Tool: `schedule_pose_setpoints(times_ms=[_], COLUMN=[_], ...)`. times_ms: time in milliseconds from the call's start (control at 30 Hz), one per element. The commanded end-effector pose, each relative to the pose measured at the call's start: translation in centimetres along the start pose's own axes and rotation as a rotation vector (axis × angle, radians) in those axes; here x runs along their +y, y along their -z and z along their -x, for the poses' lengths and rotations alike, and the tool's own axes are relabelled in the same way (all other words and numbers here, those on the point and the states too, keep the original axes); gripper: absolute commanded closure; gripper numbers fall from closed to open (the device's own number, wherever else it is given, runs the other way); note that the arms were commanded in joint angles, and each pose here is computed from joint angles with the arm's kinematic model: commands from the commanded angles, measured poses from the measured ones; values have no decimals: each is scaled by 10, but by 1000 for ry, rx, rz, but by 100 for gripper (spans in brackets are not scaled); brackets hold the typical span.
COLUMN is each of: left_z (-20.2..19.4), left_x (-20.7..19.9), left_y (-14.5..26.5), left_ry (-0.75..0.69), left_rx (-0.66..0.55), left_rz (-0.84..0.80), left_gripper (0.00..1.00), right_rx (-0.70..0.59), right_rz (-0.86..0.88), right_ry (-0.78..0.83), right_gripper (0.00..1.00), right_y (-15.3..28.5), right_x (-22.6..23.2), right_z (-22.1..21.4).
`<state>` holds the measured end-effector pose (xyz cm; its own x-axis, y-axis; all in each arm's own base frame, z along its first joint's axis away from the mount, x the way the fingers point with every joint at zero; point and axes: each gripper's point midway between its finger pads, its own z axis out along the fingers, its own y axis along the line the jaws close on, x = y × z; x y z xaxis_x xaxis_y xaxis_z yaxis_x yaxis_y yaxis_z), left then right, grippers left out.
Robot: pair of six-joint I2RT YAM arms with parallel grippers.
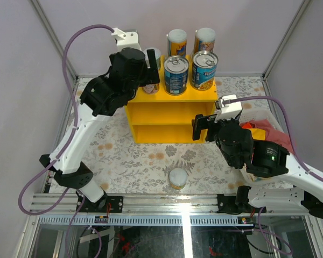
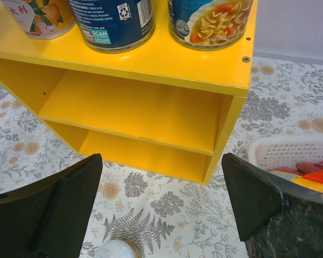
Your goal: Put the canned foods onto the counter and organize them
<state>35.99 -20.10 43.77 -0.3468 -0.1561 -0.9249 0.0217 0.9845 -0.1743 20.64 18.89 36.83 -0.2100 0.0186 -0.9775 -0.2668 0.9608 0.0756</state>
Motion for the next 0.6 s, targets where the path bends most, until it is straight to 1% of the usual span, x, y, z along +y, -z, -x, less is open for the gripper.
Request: schedule_pose_setpoints(times_ms=[0,167,267,367,433,567], left_z=[48,50,32,3,-28,-82], left_x=[12,21,19,12,3,-13], left_y=[32,61,76,91,98,111], left_ry=[122,158,147,138,127,113], left_rx=[-157,-188,-166,-123,-76,-28], left_rz=[-22,-63,-96,-135,-162,-198], left_gripper=[17,18,19,19,19,20], right_rx=[-41,-43,-44,-49,-56,-65], right_rz=[25,14,1,-20,-36,-69], right_ry=[-45,-40,-37,-29,-28,-17], right_gripper=[1,0,0,1,0,0], right_y=[3,3,4,6,7,9], right_x=[6,3,-1,-6,-11,-20], right_z=[19,20,20,22,24,25])
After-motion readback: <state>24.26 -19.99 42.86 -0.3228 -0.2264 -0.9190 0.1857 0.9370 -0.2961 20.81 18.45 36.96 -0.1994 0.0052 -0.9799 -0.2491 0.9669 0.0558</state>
